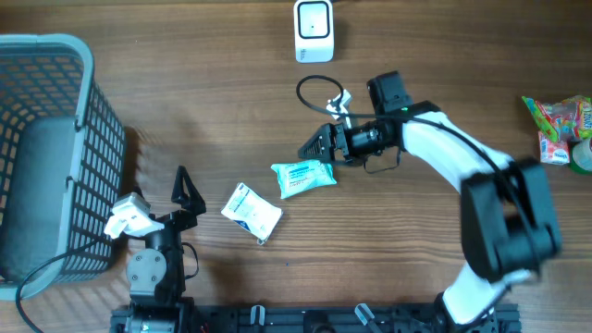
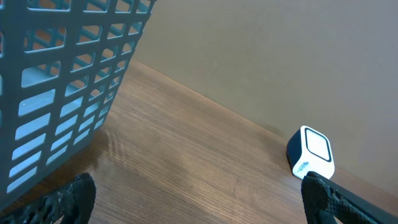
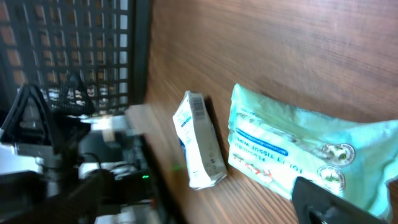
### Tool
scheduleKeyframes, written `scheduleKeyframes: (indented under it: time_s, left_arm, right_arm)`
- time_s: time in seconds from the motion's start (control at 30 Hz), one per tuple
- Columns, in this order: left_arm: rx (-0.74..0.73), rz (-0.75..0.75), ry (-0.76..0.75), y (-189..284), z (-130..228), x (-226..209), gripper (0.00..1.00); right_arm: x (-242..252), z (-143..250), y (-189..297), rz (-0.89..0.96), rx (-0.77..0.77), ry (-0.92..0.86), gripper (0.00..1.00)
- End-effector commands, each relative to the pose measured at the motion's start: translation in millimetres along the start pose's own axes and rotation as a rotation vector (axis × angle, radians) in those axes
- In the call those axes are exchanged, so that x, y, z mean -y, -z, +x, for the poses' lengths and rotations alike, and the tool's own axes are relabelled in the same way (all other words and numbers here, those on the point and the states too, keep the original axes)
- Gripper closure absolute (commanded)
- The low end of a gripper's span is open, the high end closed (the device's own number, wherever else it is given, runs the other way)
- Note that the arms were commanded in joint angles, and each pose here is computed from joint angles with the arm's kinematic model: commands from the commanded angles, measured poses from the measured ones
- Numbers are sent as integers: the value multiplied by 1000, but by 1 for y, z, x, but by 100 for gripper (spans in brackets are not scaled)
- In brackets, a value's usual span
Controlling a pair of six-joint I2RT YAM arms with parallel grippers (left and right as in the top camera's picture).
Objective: Scan the item barcode
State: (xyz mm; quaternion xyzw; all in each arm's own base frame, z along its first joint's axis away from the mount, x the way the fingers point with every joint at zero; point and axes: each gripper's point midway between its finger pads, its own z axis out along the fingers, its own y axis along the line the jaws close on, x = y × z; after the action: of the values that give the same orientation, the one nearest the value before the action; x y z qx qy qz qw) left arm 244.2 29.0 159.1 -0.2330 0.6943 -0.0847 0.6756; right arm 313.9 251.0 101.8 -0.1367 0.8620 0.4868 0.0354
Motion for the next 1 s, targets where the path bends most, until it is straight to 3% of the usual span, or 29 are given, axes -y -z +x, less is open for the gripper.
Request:
scheduleKeyframes:
  time_s: [0.0,0.1,0.23,0.33,0.47,0.57,0.63,0.73,0.97]
  left_arm:
    - [0,0,5,0,1,-1,0]
    - [0,0,5,0,1,-1,0]
    - [0,0,5,0,1,-1,0]
    - [0,0,5,0,1,-1,0]
    - [0,0,5,0,1,-1,0]
    - [0,0,5,0,1,-1,0]
    - [0,0,5,0,1,-1,0]
    - [0,0,5,0,1,-1,0]
    - [0,0,5,0,1,-1,0]
  right_arm:
    - [-33,-14,22,175,87,357,0]
    - [-15,-14,24,425,69,512,0]
    - [25,-9,29,864,-75,751,1]
    - [20,-44,47,1100,48,832,0]
    - [-3,-73,43,1102,137,997,0]
    - [1,-43,22,964,-45,1097,0]
    - [16,-24,20,974,-148,1093,0]
    - [20,-13,18,1054,-202,1112,0]
    - [11,20,-18,991,-282,1200,0]
